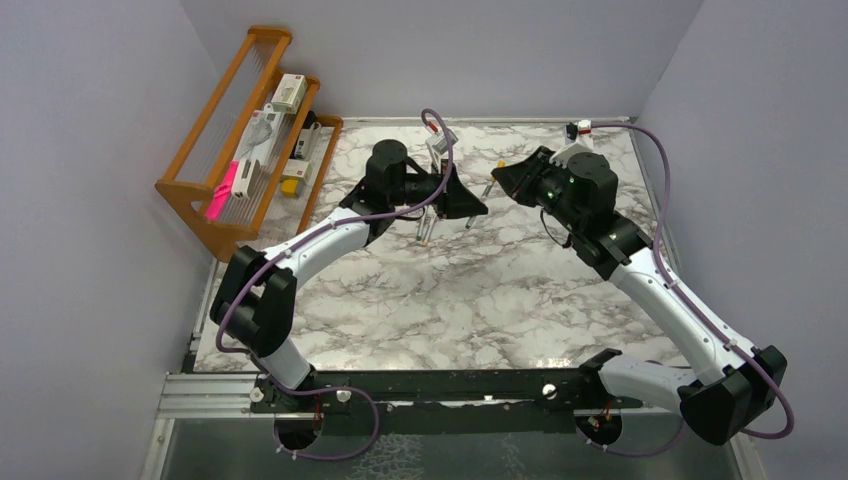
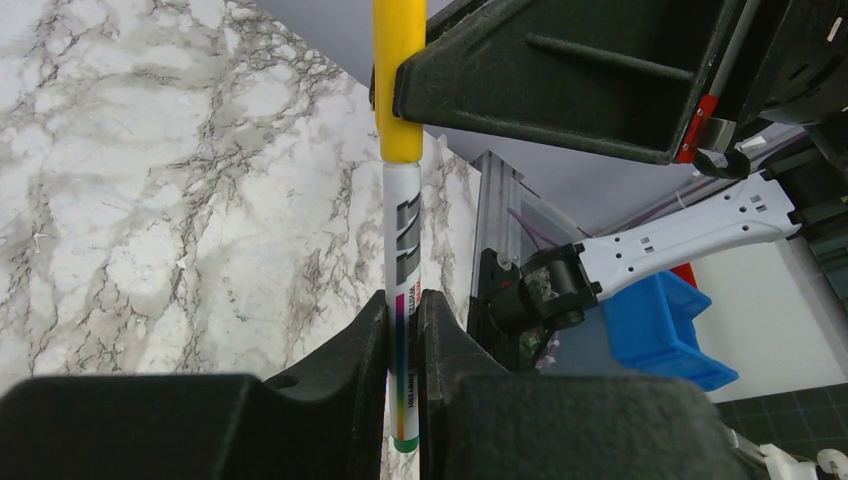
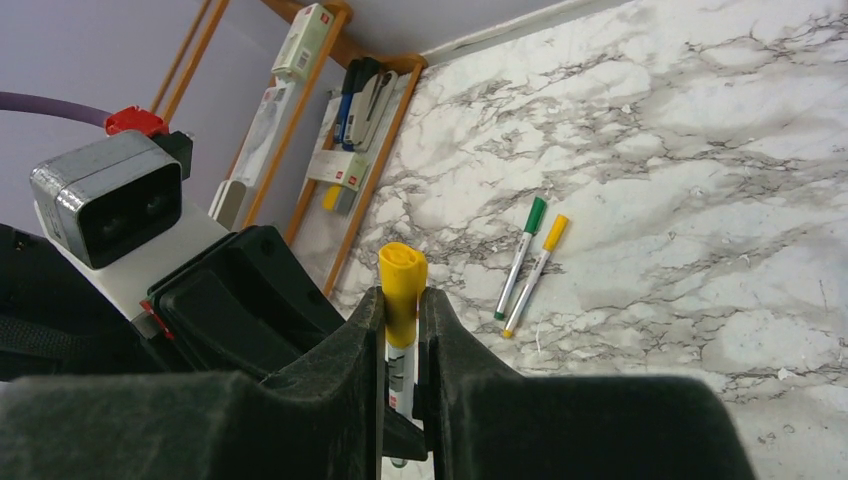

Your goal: Insert the pens into the pen caps

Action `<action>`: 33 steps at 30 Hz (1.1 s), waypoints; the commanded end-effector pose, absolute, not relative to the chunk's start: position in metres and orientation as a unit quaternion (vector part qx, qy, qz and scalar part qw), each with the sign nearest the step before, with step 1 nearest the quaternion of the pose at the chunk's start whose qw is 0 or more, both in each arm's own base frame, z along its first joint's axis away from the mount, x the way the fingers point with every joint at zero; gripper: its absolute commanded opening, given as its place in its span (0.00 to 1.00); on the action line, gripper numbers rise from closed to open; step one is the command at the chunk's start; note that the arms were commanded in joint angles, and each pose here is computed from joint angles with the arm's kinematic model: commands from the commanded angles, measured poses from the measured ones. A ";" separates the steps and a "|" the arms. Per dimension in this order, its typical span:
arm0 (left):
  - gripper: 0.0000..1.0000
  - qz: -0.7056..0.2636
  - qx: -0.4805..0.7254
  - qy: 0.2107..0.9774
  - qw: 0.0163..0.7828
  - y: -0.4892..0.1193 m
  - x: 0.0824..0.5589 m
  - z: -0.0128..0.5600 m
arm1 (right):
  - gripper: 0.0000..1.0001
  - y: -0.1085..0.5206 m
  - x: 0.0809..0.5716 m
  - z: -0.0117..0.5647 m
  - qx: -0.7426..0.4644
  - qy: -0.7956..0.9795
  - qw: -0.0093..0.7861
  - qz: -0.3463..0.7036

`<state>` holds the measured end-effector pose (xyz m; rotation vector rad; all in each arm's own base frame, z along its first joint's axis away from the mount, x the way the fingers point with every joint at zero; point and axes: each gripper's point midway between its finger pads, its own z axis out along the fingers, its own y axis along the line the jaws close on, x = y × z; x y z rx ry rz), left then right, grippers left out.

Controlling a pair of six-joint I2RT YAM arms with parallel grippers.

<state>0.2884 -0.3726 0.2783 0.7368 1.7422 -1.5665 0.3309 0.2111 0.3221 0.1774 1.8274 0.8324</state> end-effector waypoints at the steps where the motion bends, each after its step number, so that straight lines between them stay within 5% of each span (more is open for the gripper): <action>1: 0.00 -0.599 0.293 0.638 0.385 -0.378 0.299 0.304 | 0.01 0.230 0.306 0.295 0.036 0.798 0.468 0.378; 25: 0.00 -0.596 0.277 0.624 0.422 -0.399 0.341 0.346 | 0.01 0.228 0.260 0.225 0.023 0.857 0.356 0.372; 31: 0.00 -0.583 0.279 0.641 0.414 -0.399 0.344 0.328 | 0.01 0.223 0.264 0.236 0.029 0.847 0.382 0.368; 33: 0.00 -0.563 0.272 0.661 0.415 -0.394 0.347 0.307 | 0.13 0.215 0.273 0.248 0.053 0.838 0.408 0.357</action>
